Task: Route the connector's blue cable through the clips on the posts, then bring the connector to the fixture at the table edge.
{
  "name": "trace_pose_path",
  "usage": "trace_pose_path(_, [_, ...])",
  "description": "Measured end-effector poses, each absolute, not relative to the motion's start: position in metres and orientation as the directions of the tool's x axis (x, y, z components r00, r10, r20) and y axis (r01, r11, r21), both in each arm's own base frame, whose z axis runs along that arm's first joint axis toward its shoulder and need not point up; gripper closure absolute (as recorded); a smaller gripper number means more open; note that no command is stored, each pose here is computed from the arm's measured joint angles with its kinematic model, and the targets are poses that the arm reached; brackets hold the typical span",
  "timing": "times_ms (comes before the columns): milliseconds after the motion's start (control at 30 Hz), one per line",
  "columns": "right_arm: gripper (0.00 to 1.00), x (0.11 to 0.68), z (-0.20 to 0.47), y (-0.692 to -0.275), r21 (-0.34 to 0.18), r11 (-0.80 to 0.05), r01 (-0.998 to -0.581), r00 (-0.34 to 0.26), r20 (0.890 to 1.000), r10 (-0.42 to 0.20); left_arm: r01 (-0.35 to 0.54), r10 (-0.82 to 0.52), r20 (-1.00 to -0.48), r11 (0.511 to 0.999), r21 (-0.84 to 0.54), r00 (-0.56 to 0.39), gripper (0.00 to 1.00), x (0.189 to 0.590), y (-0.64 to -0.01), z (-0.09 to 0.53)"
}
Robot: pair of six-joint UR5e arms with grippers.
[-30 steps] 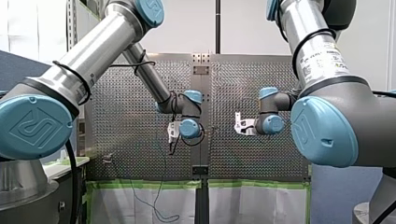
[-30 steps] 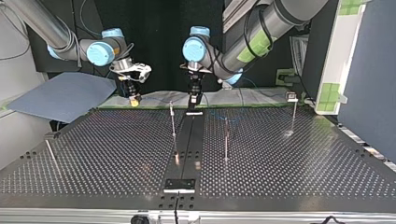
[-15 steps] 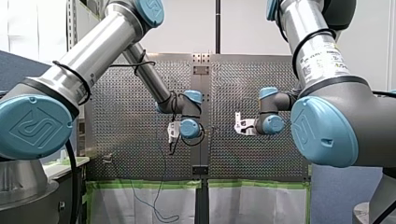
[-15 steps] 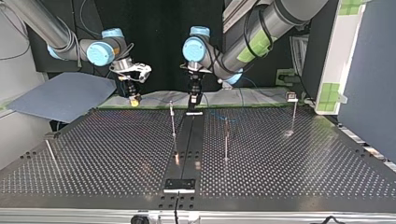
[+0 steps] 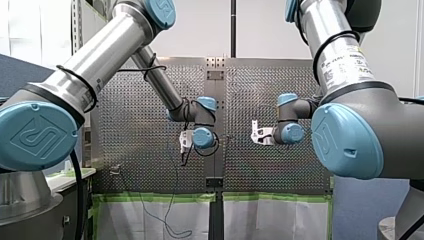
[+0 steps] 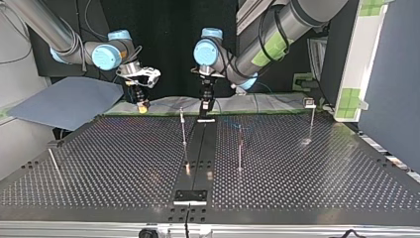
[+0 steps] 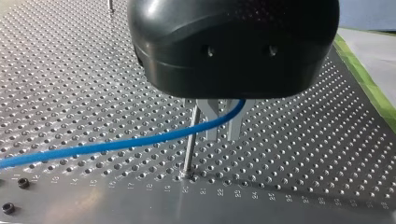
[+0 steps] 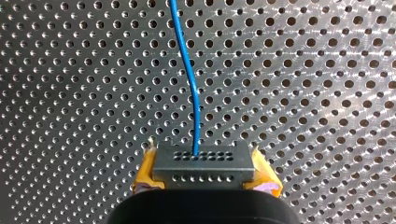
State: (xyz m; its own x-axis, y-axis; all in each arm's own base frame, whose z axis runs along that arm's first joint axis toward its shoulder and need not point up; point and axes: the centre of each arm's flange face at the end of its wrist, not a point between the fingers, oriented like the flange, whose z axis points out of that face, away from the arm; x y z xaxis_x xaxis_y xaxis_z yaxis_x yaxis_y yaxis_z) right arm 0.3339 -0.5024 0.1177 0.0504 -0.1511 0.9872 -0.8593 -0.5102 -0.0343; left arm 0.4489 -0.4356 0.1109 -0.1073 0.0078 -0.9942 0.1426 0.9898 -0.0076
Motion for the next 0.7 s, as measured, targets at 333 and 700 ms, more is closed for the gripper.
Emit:
trace_pose_path(333, [1.00, 0.3335, 0.1177, -0.5028, -0.034, -0.509, -0.860, 0.050, 0.987, -0.151, 0.143, 0.008, -0.994, 0.990, -0.008, -0.107, 0.92, 0.4489, -0.4356, 0.1109])
trace_pose_path(700, [1.00, 0.3250, 0.1188, -0.5097, -0.033, -0.493, -0.869, 0.043, 0.989, -0.141, 0.143, 0.008, -0.994, 0.990, -0.008, -0.107, 0.92, 0.4489, -0.4356, 0.1110])
